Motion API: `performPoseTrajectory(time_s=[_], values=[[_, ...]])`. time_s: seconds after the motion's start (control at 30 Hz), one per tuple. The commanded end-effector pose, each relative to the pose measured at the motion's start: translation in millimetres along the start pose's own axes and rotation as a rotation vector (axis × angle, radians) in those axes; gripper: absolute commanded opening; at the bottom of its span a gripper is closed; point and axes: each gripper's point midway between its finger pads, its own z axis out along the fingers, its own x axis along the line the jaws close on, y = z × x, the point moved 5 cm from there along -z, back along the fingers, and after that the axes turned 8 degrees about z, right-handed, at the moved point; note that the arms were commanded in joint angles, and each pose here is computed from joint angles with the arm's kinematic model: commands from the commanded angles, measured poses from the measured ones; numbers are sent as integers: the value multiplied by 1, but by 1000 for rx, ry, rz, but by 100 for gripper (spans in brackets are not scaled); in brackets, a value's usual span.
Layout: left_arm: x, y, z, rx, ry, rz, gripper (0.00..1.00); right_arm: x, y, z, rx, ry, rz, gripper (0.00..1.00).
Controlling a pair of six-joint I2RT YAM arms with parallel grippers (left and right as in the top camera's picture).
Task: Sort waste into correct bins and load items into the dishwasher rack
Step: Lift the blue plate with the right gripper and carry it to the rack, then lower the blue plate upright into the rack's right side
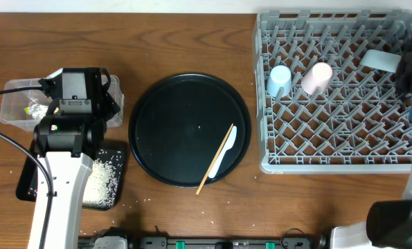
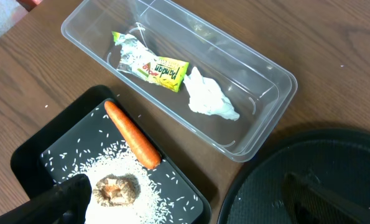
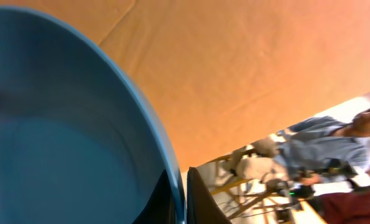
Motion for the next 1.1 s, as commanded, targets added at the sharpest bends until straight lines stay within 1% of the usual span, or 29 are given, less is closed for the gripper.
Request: performPoseTrajectory(time_s=[0.0,0.17,0.33,0.47,0.6,0.87,1.07], values=[[2,0,0,0,9,-18,98,-1,5,-5,-52,-95,-35,1],[2,0,0,0,9,-18,98,13,-10,0,-51,-129,-135,1],[2,0,0,0,9,-18,98,32,-39,7,-33,-137,-263,1],[2,0,0,1,9,-18,98,43,-55,10,-27,-136,-303,1],[2,0,0,0,9,-18,98,55,-67,9,-8,-87,-336,1],[2,0,0,1,9,-18,98,74,-62,-2,-35,-16,-348,1],[2,0,0,0,9,-18,98,81,-64,-10,-57,3,-353,1]])
